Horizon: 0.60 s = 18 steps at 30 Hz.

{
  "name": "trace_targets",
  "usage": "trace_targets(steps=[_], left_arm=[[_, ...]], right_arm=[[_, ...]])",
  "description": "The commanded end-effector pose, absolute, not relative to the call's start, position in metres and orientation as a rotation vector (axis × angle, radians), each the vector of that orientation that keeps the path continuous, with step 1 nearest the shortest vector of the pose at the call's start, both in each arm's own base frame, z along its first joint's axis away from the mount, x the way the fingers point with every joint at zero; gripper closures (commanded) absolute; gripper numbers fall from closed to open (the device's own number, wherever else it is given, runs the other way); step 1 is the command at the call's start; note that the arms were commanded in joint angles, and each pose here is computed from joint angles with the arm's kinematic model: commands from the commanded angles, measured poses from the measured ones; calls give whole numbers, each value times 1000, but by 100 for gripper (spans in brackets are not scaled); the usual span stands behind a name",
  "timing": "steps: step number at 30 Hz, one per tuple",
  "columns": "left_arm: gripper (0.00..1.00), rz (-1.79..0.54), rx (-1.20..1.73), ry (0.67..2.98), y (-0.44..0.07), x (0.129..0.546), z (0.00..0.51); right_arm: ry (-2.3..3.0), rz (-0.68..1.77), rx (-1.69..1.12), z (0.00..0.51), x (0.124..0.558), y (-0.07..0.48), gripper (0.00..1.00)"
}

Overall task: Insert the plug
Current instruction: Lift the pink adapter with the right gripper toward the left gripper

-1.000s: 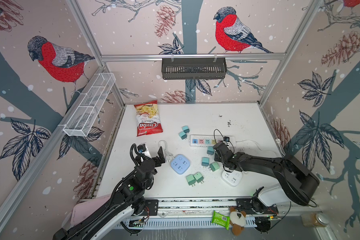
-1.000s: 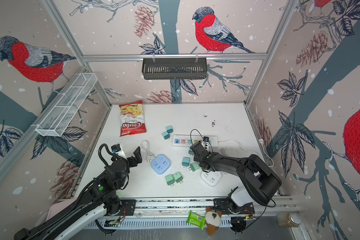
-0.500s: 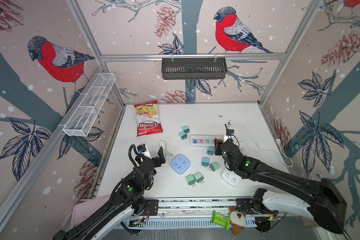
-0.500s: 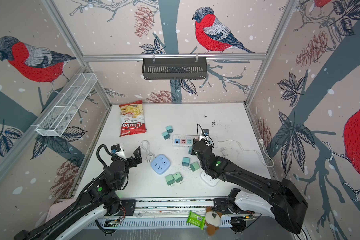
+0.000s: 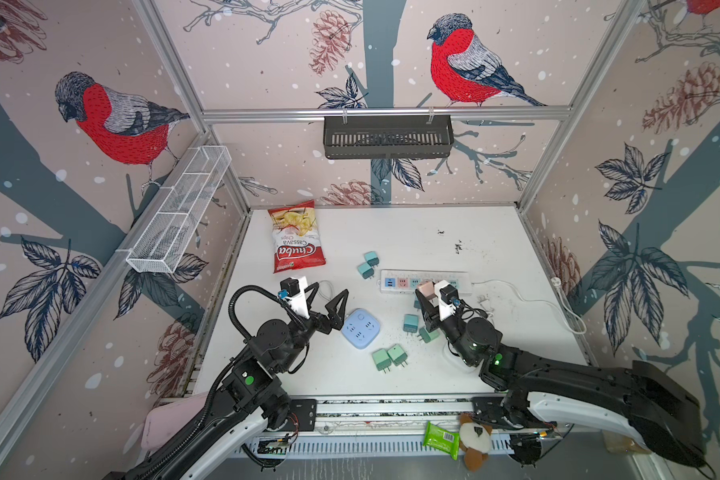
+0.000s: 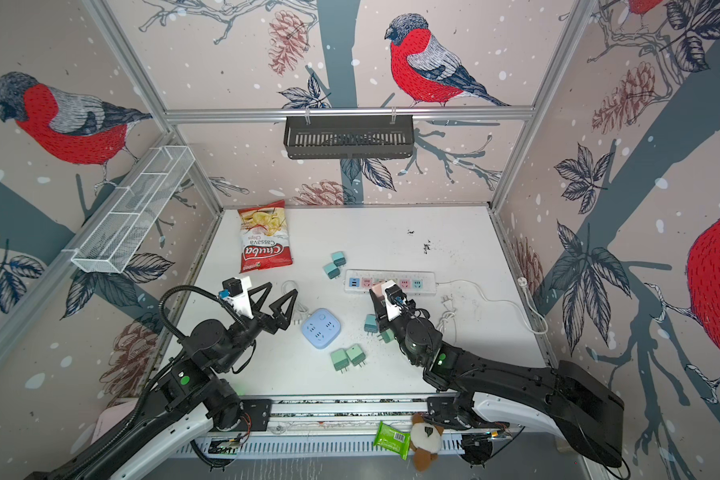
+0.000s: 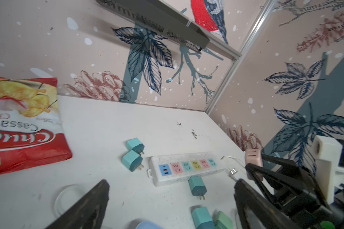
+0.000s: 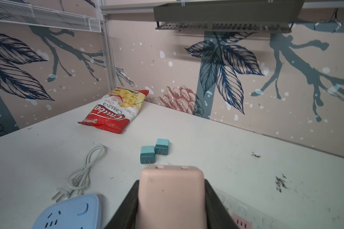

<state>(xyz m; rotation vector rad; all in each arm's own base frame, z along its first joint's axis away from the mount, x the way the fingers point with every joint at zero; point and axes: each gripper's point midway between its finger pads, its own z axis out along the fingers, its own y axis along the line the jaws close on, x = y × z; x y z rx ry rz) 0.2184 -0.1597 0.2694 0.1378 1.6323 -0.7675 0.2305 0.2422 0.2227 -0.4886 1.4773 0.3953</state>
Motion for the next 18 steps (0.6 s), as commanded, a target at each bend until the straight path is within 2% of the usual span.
trace_targets(steps=[1,10,18], left_arm=[[2,-945,258,1542,-187,204,299],[6,-1171,440,1577,-238,195,304],[11,-1267,557,1605,-267,185,304]], right_arm=[[1300,450,-540,259,215,257,98],[1218,492,-641,270,188,278,98],[1187,509,-697,271,173,293,98]])
